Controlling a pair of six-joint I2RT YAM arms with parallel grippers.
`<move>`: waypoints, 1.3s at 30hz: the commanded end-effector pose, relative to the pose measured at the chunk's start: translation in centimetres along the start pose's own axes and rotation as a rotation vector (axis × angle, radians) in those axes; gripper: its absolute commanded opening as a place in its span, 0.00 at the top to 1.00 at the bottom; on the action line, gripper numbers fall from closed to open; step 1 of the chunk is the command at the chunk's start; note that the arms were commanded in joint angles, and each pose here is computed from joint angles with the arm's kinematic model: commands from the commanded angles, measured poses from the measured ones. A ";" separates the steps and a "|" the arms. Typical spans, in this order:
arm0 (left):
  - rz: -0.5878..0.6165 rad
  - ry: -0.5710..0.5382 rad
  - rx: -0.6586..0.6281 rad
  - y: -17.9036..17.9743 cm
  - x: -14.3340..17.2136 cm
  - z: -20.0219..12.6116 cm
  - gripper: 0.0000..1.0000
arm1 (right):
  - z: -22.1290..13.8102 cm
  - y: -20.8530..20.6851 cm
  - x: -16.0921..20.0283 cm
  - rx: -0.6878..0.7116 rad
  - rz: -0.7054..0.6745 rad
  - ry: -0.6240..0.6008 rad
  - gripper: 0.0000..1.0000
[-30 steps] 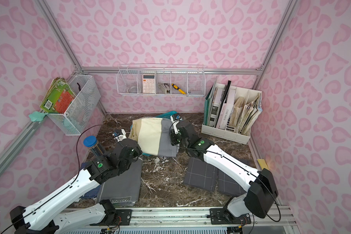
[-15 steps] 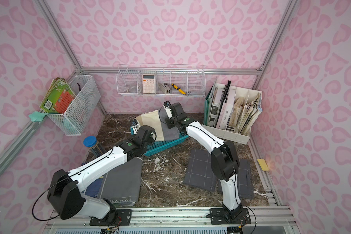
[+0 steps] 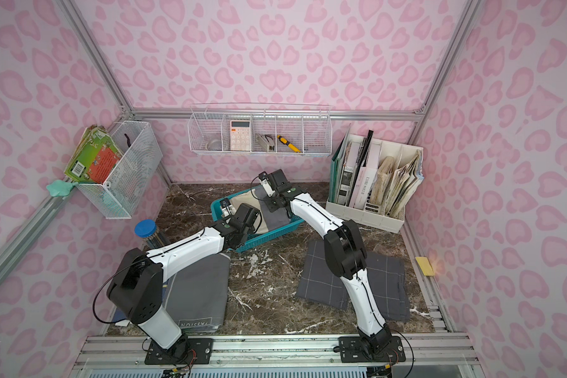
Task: Put the folded pillowcase in the basket
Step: Place the pillowcase in the basket, then move the pillowcase to the center of the board.
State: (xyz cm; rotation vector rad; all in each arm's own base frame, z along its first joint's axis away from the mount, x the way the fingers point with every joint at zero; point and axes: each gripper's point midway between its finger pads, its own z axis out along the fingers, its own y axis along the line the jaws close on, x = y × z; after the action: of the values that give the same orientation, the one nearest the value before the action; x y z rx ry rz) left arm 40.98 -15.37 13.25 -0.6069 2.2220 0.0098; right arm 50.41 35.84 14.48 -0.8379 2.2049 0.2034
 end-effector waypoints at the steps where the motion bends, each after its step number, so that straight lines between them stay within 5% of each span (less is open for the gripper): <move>1: -0.007 0.037 -0.005 -0.2 0.8 0.5 1.00 | 0.4 -0.3 0.5 0.006 0.004 0.003 1.00; 6: -0.004 0.055 -0.021 -0.2 1.2 0.8 0.91 | 0.6 -0.2 0.3 0.000 0.005 -0.002 1.00; 9: 0.024 0.070 -0.037 -0.3 1.0 0.6 0.83 | 0.6 -0.1 0.2 -0.004 0.008 -0.006 0.73; 11: 0.034 0.080 -0.039 -0.5 0.8 0.3 0.69 | 0.6 -0.2 0.2 0.003 0.013 -0.006 0.49; 15: 0.031 0.079 -0.017 -0.6 0.1 -0.7 0.41 | -0.8 -0.7 -1.0 0.026 0.021 -0.041 0.33; 20: 0.020 0.038 0.011 0.0 -1.8 -3.0 0.22 | -3.6 -1.0 -2.6 0.038 0.037 -0.097 0.28; 28: 0.059 -0.007 0.092 2.0 -3.7 -7.4 0.15 | -9.7 0.4 -2.2 0.056 0.074 -0.185 0.27; 39: 0.190 0.142 0.347 5.7 0.1 -14.5 0.01 | -19.5 0.9 7.3 0.062 0.280 -0.282 0.18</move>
State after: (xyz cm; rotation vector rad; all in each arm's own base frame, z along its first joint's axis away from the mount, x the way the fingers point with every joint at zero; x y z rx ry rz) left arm 30.36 -12.37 23.11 -0.3386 2.2265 -0.2629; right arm 35.26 26.63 22.61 -0.5630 2.0632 0.3198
